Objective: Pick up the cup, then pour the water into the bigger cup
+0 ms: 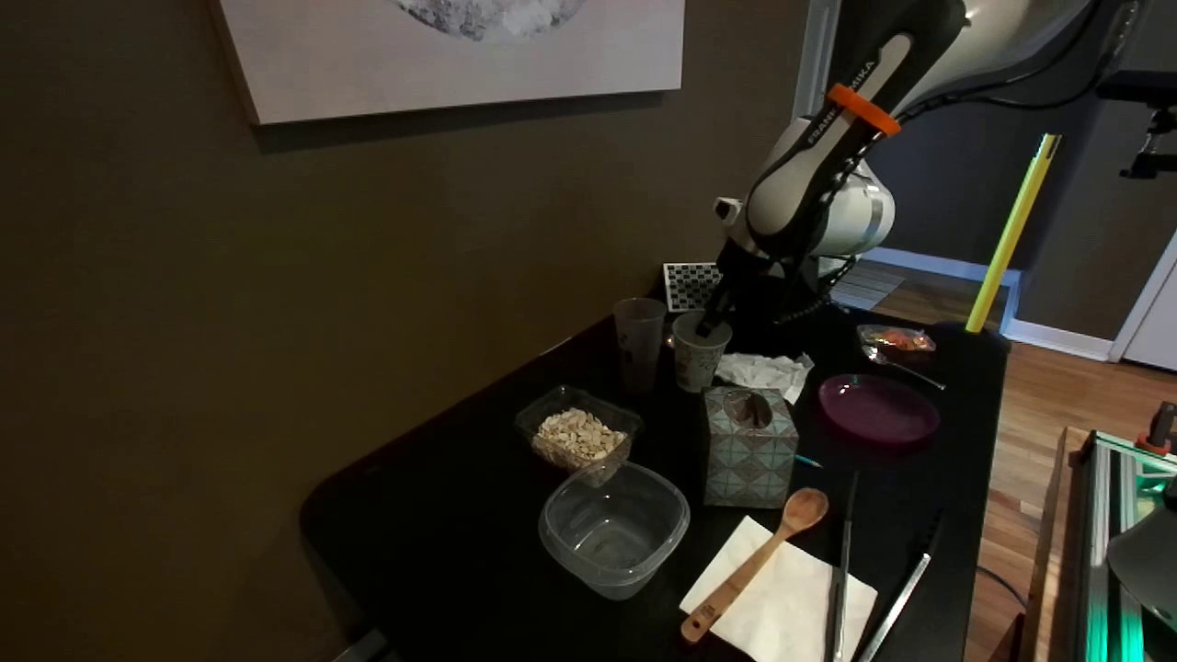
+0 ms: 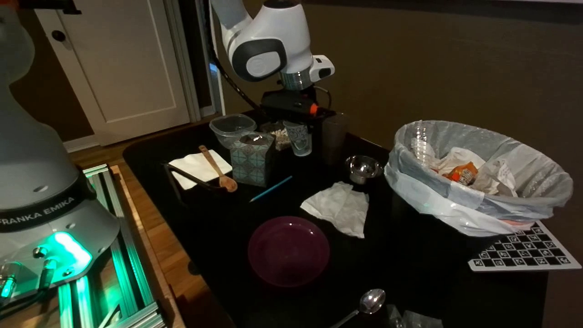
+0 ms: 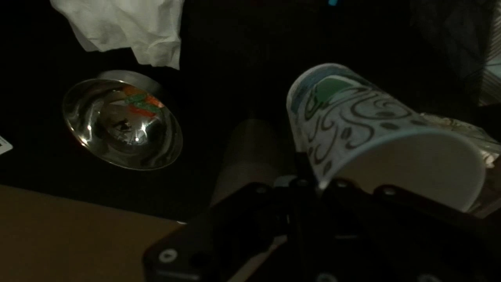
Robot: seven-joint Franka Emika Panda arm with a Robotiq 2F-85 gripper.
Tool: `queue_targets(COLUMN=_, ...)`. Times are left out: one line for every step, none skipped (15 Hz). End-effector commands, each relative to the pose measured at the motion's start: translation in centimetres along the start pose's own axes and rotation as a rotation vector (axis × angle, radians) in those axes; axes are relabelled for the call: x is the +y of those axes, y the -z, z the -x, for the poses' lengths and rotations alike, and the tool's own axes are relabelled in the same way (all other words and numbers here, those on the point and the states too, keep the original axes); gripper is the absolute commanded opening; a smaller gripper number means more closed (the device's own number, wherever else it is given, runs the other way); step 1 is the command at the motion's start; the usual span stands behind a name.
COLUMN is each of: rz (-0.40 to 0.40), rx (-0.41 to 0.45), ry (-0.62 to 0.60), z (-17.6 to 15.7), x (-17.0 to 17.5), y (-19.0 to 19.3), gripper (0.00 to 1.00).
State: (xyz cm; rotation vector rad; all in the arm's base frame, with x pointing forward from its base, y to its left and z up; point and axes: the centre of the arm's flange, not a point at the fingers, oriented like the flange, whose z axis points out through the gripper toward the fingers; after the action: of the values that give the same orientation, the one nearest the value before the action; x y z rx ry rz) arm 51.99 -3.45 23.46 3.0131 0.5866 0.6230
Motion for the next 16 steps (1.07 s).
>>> queue_targets(rz=0.005, rx=0.008, ry=-0.024, z=-0.2, x=3.0, y=-2.5, gripper=0.01)
queue_targets(rz=-0.002, rx=0.007, ry=-0.033, z=-0.3, x=3.4, y=-2.9, gripper=0.01)
queue_targets(rz=-0.003, rx=0.001, ry=-0.036, z=-0.4, x=3.6, y=-3.4, gripper=0.01)
queue_targets(rz=-0.016, rx=-0.001, ry=-0.045, z=-0.4, x=3.7, y=-3.9, gripper=0.01)
queue_targets(rz=-0.026, rx=-0.011, ry=-0.05, z=-0.5, x=3.6, y=-4.5, gripper=0.01)
queue_targets(rz=-0.036, rx=-0.015, ry=-0.051, z=-0.4, x=3.5, y=-5.0, gripper=0.01)
queue_targets(rz=-0.05, rx=-0.022, ry=-0.06, z=-0.4, x=3.3, y=-5.6, gripper=0.01)
queue_targets(rz=-0.061, rx=-0.031, ry=-0.064, z=-0.3, x=3.0, y=-6.0, gripper=0.01)
queue_targets(rz=-0.068, rx=-0.044, ry=-0.062, z=-0.4, x=2.9, y=-6.3, gripper=0.01)
queue_targets(rz=-0.077, rx=-0.061, ry=-0.064, z=-0.2, x=2.7, y=-6.6, gripper=0.01)
queue_targets(rz=-0.081, rx=-0.074, ry=-0.067, z=-0.2, x=2.6, y=-6.8, gripper=0.01)
queue_targets(rz=-0.087, rx=-0.09, ry=-0.067, z=-0.1, x=2.6, y=-7.0, gripper=0.01)
queue_targets(rz=-0.09, rx=-0.107, ry=-0.07, z=-0.1, x=2.5, y=-7.2, gripper=0.01)
queue_targets(rz=-0.094, rx=-0.124, ry=-0.077, z=0.0, x=2.5, y=-7.4, gripper=0.01)
queue_targets(rz=-0.094, rx=-0.133, ry=-0.078, z=0.1, x=2.5, y=-7.5, gripper=0.09)
queue_targets(rz=-0.098, rx=-0.148, ry=-0.083, z=0.2, x=2.5, y=-7.6, gripper=0.29)
